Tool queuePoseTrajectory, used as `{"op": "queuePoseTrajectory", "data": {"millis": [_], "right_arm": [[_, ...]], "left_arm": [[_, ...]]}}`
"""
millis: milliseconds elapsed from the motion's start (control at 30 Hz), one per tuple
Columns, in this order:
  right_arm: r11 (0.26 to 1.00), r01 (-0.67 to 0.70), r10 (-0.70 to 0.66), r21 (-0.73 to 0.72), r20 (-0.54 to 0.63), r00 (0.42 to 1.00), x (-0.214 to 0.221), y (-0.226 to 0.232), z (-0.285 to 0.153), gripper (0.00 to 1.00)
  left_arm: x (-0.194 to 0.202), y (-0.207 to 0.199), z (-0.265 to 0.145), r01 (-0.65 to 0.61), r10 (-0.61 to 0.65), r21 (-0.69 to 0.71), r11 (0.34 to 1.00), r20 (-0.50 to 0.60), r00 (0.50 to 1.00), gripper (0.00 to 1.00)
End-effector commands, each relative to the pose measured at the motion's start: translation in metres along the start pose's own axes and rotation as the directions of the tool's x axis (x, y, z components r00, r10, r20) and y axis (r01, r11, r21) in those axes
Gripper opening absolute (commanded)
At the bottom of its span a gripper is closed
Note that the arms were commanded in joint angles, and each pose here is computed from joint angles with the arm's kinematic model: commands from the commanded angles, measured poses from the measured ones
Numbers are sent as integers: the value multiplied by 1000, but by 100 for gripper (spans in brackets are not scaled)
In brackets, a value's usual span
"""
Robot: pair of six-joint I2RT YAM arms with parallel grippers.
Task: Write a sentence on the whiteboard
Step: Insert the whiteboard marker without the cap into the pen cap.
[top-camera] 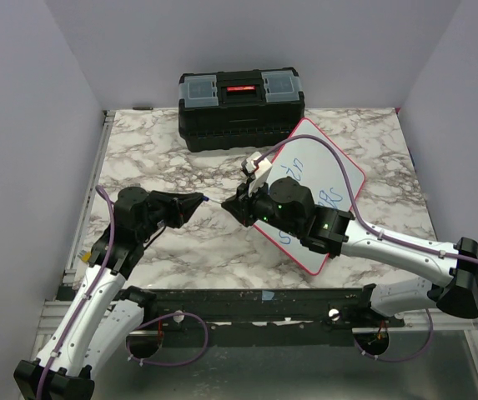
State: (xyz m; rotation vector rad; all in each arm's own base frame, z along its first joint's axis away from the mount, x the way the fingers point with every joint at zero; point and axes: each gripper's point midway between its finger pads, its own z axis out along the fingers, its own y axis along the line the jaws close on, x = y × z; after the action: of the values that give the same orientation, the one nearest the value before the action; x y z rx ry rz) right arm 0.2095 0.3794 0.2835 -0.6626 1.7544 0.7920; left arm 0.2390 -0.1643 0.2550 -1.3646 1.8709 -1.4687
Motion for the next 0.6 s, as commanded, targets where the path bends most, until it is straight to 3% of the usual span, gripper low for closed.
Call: {"op": "queuePoseTrajectory", "data": {"millis": [0, 567], "right_arm": [[1000, -12, 11, 4, 17, 1000, -3, 3, 4, 1], [1000, -14, 13, 6, 9, 1000, -6, 4, -3, 1]], "left_arm": [[4, -2, -1, 5, -5, 12, 1000, -28, 1000, 0], [-5, -1, 0, 10, -10, 9, 1000, 15, 1000, 0]]}}
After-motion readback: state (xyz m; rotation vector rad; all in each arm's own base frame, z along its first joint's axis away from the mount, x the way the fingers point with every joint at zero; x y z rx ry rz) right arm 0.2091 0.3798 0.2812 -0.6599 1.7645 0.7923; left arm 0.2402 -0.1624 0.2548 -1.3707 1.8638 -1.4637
